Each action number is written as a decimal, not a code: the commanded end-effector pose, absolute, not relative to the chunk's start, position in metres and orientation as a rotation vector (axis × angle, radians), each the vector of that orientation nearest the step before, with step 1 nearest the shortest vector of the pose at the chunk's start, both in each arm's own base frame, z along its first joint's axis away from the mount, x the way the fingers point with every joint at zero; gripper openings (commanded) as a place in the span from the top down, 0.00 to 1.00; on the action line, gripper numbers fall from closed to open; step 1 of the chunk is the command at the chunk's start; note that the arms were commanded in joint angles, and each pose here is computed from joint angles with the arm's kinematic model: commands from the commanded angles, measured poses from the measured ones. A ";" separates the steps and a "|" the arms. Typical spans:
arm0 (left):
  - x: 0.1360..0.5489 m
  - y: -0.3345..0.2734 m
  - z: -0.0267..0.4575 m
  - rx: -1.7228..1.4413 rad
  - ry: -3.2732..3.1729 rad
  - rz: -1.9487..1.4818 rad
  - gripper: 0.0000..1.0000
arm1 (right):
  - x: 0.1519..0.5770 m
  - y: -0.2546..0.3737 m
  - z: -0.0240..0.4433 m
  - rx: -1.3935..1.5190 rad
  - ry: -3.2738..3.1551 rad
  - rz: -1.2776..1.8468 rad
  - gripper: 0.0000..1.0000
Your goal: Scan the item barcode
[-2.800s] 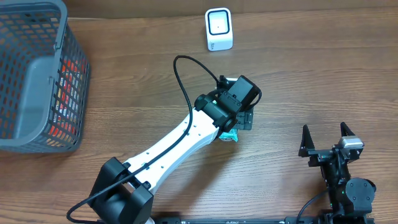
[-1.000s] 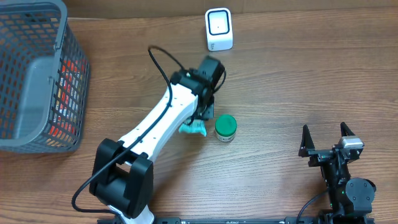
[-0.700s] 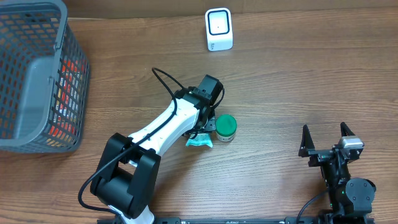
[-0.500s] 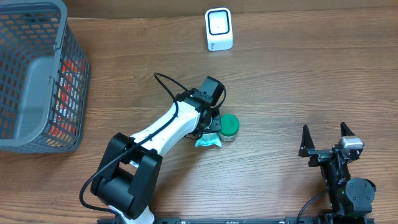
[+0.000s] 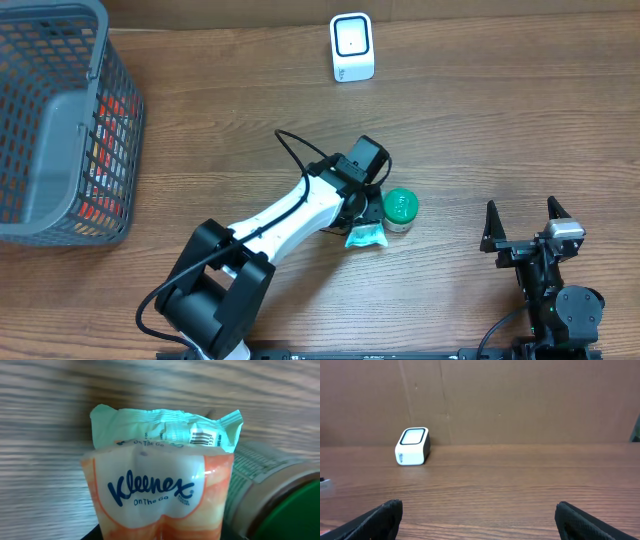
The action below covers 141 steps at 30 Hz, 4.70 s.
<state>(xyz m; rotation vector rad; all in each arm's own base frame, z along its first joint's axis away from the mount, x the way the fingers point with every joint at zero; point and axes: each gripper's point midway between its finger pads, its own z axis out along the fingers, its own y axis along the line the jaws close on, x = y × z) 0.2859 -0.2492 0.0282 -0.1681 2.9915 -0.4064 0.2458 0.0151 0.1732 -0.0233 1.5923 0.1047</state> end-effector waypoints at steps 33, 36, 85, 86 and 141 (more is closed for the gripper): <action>0.316 -0.228 0.052 0.010 2.911 -0.240 0.00 | 0.246 0.015 0.170 -0.026 1.592 0.106 0.00; 0.344 -0.209 0.088 -0.002 2.879 -0.195 0.00 | 0.246 0.015 0.170 -0.026 1.592 0.106 0.00; 0.344 0.346 0.233 -0.876 2.420 0.354 0.00 | 0.246 0.015 0.170 -0.026 1.592 0.106 0.00; 0.350 0.344 0.228 -0.818 2.441 0.329 0.00 | 0.246 0.015 0.170 -0.026 1.592 0.106 0.00; 0.405 0.298 0.021 -0.150 2.793 -0.190 0.00 | 0.246 0.015 0.170 -0.026 1.592 0.106 0.00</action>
